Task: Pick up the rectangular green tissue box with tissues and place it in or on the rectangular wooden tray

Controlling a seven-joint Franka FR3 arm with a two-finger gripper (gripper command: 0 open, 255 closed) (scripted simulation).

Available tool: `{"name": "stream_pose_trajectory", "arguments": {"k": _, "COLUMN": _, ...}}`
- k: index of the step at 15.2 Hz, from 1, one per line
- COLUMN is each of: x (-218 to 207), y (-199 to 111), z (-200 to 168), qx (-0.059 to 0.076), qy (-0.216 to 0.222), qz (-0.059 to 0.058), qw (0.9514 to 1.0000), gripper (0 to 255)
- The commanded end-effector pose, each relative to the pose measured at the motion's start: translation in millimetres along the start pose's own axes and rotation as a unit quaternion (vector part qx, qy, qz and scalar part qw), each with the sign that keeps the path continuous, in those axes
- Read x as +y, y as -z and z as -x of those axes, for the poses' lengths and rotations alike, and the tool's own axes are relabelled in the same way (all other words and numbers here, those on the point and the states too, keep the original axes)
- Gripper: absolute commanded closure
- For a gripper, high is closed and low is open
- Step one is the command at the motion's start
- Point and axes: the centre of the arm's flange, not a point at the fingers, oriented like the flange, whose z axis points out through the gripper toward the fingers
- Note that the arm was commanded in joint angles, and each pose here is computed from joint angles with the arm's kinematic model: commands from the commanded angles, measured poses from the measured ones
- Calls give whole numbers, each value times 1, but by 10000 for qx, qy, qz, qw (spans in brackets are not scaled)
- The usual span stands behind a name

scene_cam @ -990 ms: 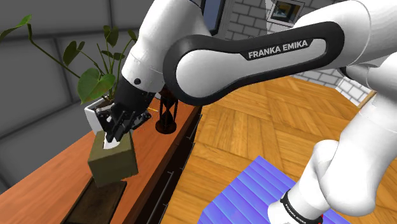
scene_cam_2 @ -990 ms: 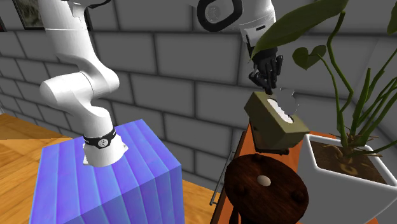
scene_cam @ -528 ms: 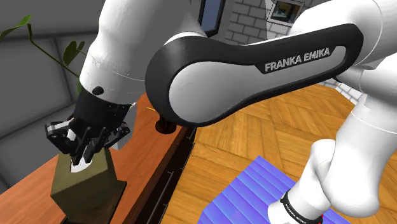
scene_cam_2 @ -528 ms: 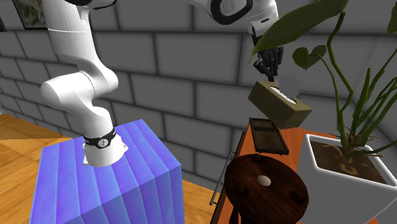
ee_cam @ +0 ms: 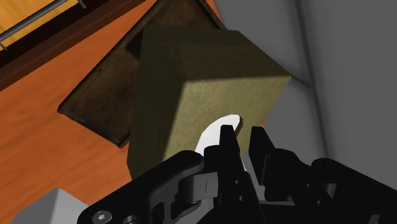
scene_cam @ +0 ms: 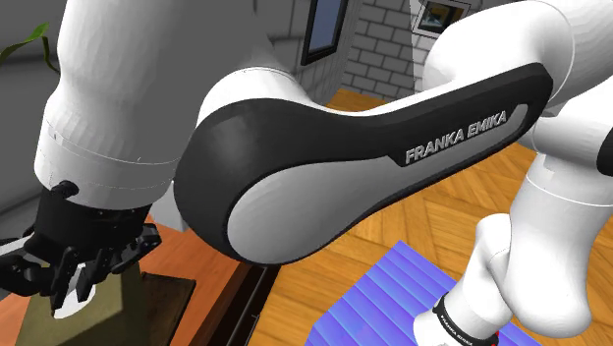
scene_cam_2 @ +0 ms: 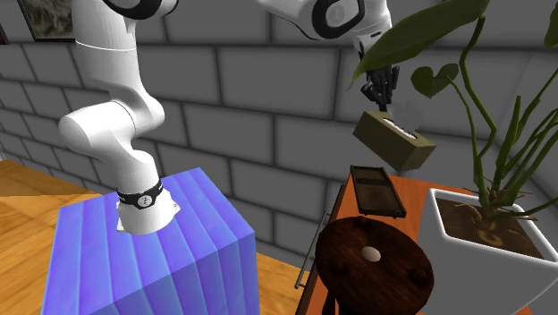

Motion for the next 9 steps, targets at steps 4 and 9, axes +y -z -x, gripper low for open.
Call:
{"name": "stream_pose_trajectory", "arguments": {"k": 4, "x": 10, "y": -23, "z": 5, "qx": 2, "qy": -2, "qz": -2, "qw": 10000, "gripper": 255}}
{"name": "stream_pose_trajectory", "arguments": {"k": 9, "x": 19, "y": -48, "z": 10, "qx": 2, "qy": -2, "qz": -2, "qw": 10000, "gripper": 255}}
